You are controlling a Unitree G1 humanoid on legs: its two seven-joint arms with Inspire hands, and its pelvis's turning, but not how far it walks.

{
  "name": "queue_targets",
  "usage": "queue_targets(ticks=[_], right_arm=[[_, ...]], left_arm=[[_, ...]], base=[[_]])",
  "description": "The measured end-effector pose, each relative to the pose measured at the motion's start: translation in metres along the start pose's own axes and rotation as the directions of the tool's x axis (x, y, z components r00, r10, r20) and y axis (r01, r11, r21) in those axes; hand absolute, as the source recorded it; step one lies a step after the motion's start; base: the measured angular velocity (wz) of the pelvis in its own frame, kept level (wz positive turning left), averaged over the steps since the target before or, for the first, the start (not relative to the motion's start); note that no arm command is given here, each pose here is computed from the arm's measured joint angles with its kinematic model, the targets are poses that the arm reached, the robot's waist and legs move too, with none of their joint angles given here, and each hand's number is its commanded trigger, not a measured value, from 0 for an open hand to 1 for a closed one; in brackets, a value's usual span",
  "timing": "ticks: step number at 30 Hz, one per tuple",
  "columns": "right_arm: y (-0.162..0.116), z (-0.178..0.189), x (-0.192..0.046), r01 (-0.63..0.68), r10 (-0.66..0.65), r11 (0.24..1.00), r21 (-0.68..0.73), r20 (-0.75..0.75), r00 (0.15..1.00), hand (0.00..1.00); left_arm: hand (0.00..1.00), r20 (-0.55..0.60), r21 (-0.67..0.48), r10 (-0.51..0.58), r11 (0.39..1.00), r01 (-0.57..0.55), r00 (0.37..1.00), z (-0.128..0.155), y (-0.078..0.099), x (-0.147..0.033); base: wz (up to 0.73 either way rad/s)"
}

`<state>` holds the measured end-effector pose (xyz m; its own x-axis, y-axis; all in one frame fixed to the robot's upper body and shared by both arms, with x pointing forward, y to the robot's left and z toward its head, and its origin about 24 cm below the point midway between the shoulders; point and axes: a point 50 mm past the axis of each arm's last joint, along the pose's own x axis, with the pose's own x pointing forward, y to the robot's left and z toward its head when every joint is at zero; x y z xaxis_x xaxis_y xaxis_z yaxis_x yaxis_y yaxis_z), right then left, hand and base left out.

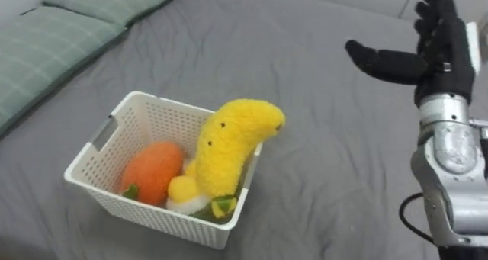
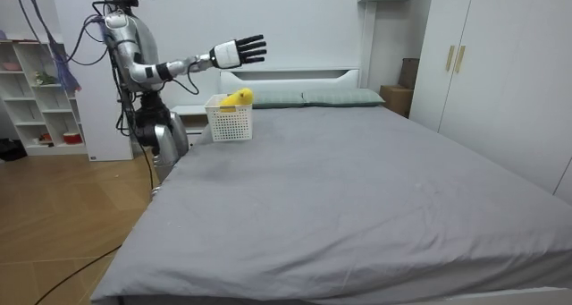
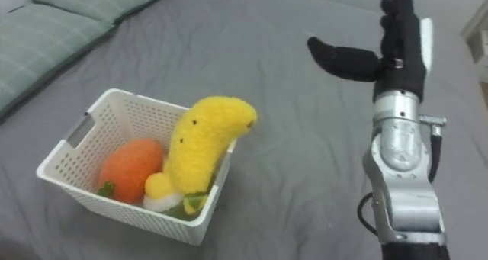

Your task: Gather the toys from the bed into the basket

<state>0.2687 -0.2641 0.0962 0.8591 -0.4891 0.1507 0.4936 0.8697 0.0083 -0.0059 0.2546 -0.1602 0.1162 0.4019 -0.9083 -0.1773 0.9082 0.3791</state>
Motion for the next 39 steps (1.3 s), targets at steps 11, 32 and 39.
queue_targets(ticks=[11, 32, 39], right_arm=[[-0.106, -0.107, -0.07, 0.381, -0.412, 0.91, -0.163, -0.45, 0.792, 0.0], [-0.159, -0.211, -0.321, -0.128, -0.362, 0.93, -0.344, -0.916, -0.173, 0.0], [-0.144, -0.216, -0.313, -0.368, -0.297, 0.906, -0.207, -0.932, -0.207, 0.0]], left_arm=[[0.0, 0.015, -0.021, 0.021, 1.0, -0.021, 1.0, 0.006, 0.007, 0.001], [0.0, -0.094, -0.031, -0.016, 0.999, 0.013, 0.995, -0.015, 0.004, 0.0], [0.0, -0.127, 0.022, -0.015, 1.0, 0.018, 0.992, -0.019, -0.001, -0.001]], base=[[-0.31], [-0.09], [0.03]])
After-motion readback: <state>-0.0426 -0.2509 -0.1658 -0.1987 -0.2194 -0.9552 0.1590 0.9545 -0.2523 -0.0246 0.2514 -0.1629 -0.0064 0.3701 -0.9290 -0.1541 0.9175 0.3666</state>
